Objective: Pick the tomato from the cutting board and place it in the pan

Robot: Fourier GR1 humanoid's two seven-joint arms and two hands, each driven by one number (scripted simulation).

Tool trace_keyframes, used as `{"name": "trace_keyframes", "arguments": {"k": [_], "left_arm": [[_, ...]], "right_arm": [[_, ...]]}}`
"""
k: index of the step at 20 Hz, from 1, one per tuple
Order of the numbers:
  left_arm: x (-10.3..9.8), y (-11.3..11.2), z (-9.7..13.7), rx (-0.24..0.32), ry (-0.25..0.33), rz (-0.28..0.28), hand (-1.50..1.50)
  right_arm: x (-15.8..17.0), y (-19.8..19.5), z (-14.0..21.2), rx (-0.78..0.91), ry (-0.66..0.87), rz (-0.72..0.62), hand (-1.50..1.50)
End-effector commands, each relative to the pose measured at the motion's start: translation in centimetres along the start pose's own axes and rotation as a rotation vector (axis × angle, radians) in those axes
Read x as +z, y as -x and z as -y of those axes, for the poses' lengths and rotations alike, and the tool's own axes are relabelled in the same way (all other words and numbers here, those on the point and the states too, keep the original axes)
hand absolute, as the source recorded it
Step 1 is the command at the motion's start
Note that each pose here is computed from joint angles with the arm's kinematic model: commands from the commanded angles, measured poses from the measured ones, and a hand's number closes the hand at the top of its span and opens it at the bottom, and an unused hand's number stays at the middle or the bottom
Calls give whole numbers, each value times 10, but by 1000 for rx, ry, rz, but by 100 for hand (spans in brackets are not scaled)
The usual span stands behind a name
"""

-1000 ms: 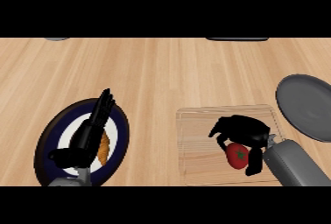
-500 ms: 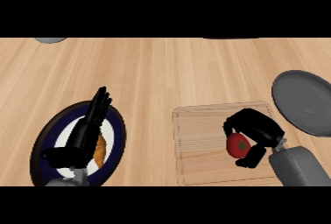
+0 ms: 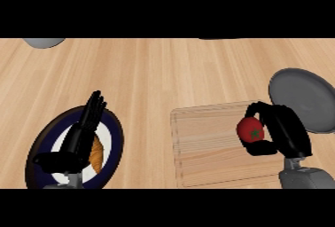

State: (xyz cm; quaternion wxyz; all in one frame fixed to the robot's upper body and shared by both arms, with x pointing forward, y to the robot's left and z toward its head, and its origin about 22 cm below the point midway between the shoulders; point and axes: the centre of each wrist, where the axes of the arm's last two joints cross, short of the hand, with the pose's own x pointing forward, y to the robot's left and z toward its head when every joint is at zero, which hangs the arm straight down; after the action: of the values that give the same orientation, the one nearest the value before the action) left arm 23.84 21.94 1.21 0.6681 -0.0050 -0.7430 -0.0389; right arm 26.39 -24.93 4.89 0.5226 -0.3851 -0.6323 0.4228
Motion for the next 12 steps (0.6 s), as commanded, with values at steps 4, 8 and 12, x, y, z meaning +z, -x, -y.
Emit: {"name": "trace_keyframes", "arguments": {"k": [4, 8, 12], "left_arm": [[9, 12, 15, 7, 30, 13, 0], [1, 5, 17, 14, 44, 34, 0], [-3, 13, 11, 14, 47, 26, 0]], "right_arm": [[42, -42, 57, -134, 252, -179, 150], [46, -16, 55, -211, 304, -274, 150], [27, 15, 62, -295, 367, -339, 150]]}}
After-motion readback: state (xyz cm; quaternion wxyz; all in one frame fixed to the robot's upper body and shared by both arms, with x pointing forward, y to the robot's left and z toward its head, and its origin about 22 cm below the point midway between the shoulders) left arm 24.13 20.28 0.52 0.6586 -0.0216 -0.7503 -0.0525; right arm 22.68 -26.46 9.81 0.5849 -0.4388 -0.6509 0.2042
